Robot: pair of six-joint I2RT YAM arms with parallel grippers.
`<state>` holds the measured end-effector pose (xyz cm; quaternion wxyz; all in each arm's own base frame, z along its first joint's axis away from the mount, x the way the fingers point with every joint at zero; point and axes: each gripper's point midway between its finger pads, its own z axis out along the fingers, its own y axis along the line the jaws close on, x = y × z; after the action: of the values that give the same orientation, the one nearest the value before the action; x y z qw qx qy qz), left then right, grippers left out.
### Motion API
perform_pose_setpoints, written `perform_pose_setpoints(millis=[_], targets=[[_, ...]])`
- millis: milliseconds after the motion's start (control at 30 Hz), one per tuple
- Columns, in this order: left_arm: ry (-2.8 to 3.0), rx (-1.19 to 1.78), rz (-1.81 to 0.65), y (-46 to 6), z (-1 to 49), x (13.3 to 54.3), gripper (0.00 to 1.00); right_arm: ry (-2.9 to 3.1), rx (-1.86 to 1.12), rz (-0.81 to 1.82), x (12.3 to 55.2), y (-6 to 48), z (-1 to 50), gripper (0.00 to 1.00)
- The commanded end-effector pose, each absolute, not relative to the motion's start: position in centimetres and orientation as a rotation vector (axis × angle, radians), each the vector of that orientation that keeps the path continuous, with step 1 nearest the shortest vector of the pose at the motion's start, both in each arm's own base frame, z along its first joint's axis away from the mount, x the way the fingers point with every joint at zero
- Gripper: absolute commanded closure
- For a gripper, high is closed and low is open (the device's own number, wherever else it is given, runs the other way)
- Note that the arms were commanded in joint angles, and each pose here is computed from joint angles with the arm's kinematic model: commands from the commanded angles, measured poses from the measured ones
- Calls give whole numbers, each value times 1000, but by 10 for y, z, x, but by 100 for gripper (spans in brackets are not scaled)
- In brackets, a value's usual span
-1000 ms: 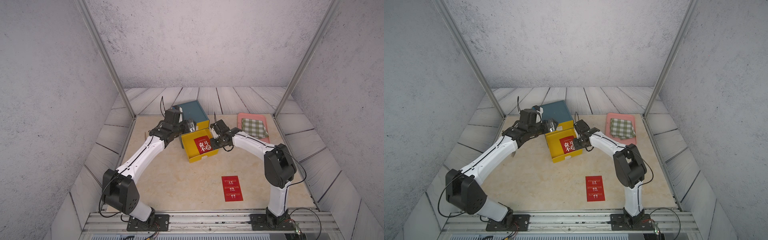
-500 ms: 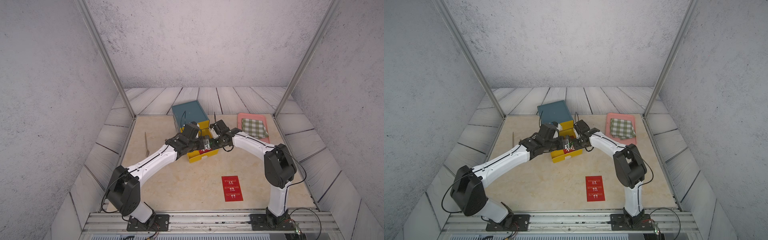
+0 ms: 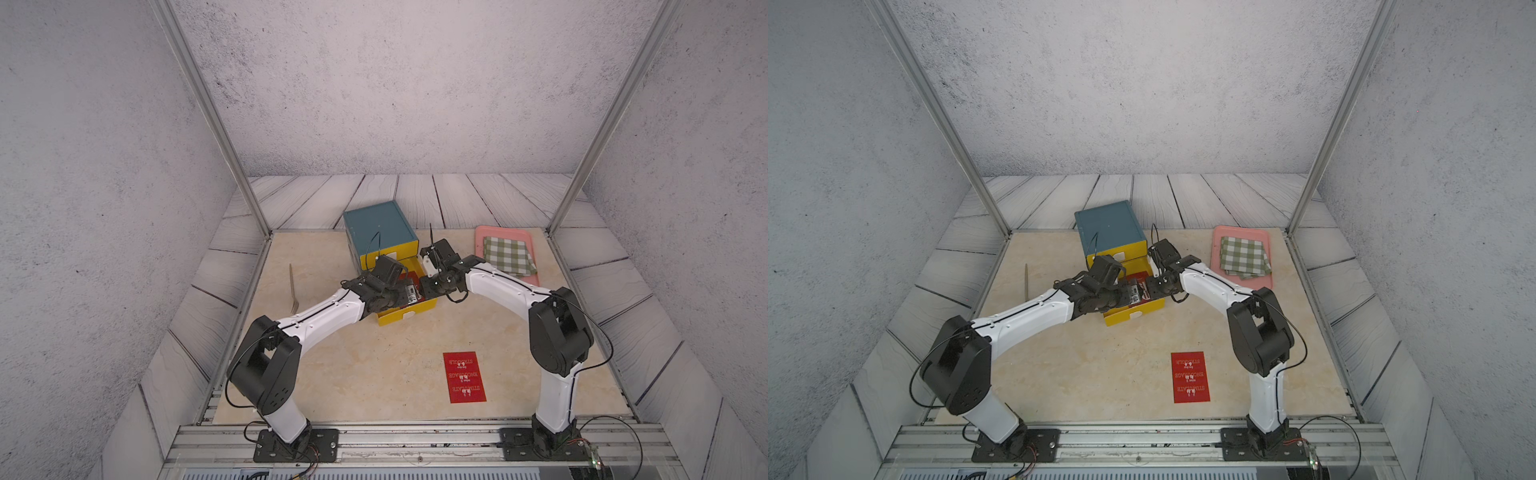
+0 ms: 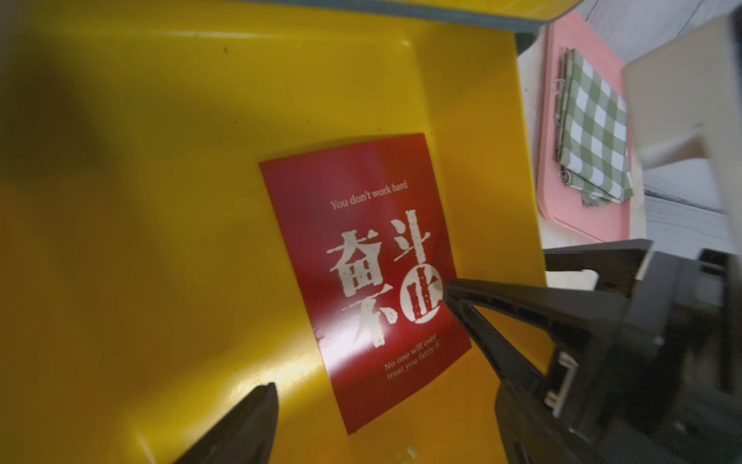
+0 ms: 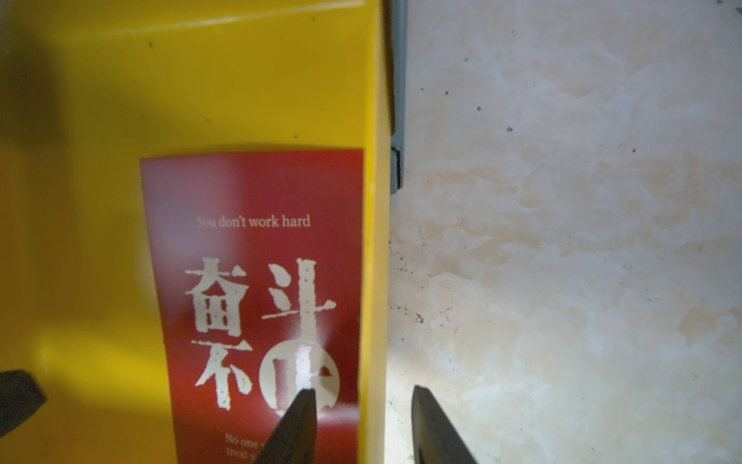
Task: Take the postcards out of the drawer
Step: Pick up the postcard from the drawer.
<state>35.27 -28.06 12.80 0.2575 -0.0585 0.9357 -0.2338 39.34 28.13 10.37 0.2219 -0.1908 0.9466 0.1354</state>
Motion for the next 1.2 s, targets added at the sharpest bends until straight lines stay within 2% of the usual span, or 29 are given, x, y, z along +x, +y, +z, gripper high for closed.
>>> perform_pose_setpoints(millis=[0, 467, 733, 1167], targets=[[2540, -206, -613, -281, 122, 361, 9, 2577, -535, 397, 388, 278, 128, 58], [2526, -243, -644, -280, 121, 372, 9, 2530, -518, 448, 396, 270, 160, 56], [2521, -253, -678, -286, 121, 374, 9, 2546, -555, 519, 400, 280, 147, 72], [2531, -259, -645, -282, 116, 377, 9, 2583, -593, 534, 408, 287, 129, 81]])
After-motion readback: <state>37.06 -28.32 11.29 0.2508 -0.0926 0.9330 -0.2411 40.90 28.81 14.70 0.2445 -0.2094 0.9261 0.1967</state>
